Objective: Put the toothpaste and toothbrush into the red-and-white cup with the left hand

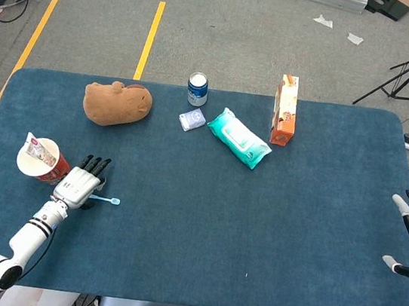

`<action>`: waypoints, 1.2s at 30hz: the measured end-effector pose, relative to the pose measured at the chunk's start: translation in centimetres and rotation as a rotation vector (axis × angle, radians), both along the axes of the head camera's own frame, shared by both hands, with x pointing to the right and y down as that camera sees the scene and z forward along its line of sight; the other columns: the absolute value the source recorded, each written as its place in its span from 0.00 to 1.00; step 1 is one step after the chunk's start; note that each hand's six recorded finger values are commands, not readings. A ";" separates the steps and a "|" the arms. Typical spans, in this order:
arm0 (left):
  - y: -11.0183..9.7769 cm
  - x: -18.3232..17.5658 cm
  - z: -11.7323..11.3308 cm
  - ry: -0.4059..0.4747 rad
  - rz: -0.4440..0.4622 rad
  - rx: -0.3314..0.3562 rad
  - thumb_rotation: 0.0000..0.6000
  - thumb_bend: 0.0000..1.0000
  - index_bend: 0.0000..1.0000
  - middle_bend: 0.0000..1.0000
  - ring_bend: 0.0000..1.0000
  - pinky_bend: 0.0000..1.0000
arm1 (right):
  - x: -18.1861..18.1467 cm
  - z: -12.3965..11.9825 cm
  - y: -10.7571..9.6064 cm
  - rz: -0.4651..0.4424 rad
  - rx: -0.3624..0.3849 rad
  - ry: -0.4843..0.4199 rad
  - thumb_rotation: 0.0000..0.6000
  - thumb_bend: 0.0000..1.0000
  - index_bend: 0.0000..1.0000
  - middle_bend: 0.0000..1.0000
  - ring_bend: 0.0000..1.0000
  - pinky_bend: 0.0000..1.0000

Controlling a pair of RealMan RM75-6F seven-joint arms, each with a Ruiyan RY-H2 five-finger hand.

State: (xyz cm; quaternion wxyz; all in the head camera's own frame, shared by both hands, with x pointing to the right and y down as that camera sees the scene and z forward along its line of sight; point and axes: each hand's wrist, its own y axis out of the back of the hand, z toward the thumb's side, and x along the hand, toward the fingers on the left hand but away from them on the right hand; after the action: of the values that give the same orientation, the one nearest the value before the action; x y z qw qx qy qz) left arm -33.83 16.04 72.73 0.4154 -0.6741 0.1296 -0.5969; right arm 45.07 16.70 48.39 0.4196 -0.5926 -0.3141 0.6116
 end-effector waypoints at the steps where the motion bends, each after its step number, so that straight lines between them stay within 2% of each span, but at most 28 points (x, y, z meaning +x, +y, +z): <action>1: 0.0 -0.1 0.1 -0.002 -0.004 -0.002 1.00 0.21 0.47 0.00 0.00 0.00 | 0.0 0.0 0.0 0.000 -0.001 0.000 1.00 0.00 0.00 0.00 0.00 0.32; 23: -0.1 -1.3 0.8 -0.052 -0.064 -0.042 1.00 0.21 0.48 0.00 0.00 0.00 | 0.1 0.5 0.2 0.002 -0.011 0.001 1.00 0.00 0.00 0.00 0.00 0.32; 36: 0.0 -1.3 1.0 -0.058 -0.084 -0.061 1.00 0.27 0.49 0.00 0.00 0.00 | 0.2 0.7 0.3 0.005 -0.016 -0.001 1.00 0.00 0.00 0.00 0.00 0.32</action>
State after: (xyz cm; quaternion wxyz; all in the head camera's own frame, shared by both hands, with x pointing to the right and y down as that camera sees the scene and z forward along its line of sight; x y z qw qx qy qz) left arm -35.09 16.01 73.76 0.3728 -0.6627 0.1276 -0.6368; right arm 45.24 17.03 49.09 0.4133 -0.5955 -0.3109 0.6147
